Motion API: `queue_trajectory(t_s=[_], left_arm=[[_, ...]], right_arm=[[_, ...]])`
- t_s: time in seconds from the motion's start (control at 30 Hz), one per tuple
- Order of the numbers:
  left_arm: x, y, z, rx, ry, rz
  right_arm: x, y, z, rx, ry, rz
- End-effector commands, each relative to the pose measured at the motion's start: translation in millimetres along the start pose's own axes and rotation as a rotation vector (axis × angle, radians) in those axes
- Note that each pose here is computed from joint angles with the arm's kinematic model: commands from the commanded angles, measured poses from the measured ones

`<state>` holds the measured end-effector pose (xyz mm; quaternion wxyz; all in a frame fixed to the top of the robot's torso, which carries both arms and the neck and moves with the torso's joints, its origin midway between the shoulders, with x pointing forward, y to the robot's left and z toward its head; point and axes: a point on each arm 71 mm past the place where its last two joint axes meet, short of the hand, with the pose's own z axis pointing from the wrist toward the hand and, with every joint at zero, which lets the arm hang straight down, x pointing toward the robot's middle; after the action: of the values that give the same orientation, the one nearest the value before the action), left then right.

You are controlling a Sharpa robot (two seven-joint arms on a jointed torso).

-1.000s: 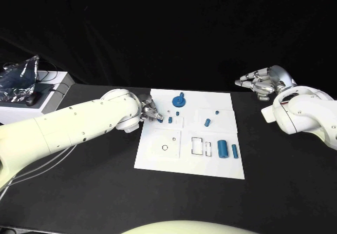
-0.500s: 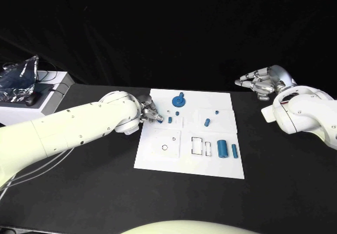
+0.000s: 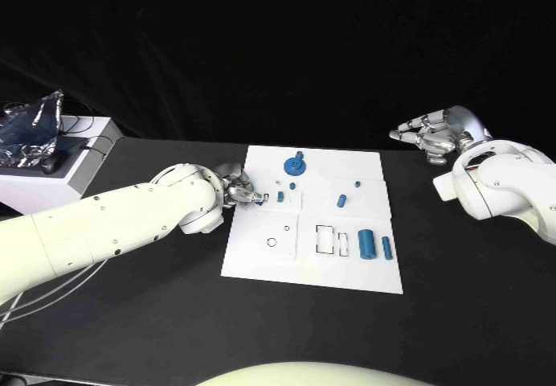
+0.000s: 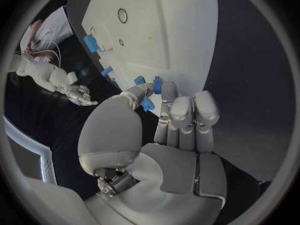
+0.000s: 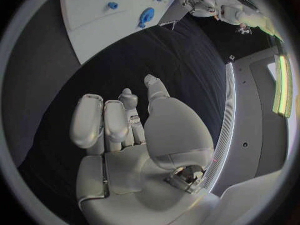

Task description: Assemble the parts on the task board

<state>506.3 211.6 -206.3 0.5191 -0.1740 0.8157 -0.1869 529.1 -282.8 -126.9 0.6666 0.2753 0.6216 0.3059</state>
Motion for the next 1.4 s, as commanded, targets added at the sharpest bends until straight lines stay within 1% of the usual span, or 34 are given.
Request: queue_trajectory(t_s=[0.03, 0.2, 0.33, 0.47, 0.63, 1.07, 1.4], left_arm=[[1.8, 5.6, -1.5, 0.008, -0.074, -0.074], [8.6, 11.1, -2.1, 0.008, -0.093, -0.103], [10.9, 11.7, -2.2, 0.015, -0.110, -0.117], [11.9, 9.6, -2.7, 0.031, -0.124, -0.127], [13.1, 6.4, -2.9, 0.044, -0.127, -0.133], [14.6, -0.2, 2.1, 0.054, -0.114, -0.131], [14.0, -0.2, 5.2, 0.047, -0.107, -0.125]], right_arm=[[-0.1, 0.6, -0.3, -0.013, 0.002, -0.008], [-0.4, 0.3, -0.3, -0.012, 0.002, -0.008], [-0.5, 0.2, -0.2, -0.012, 0.001, -0.009], [-0.4, 0.3, -0.1, -0.012, 0.001, -0.009], [-0.4, 0.4, -0.2, -0.012, 0.001, -0.008], [-0.1, 0.5, 0.1, -0.012, 0.002, -0.009], [0.1, 0.5, 0.2, -0.012, 0.002, -0.009]])
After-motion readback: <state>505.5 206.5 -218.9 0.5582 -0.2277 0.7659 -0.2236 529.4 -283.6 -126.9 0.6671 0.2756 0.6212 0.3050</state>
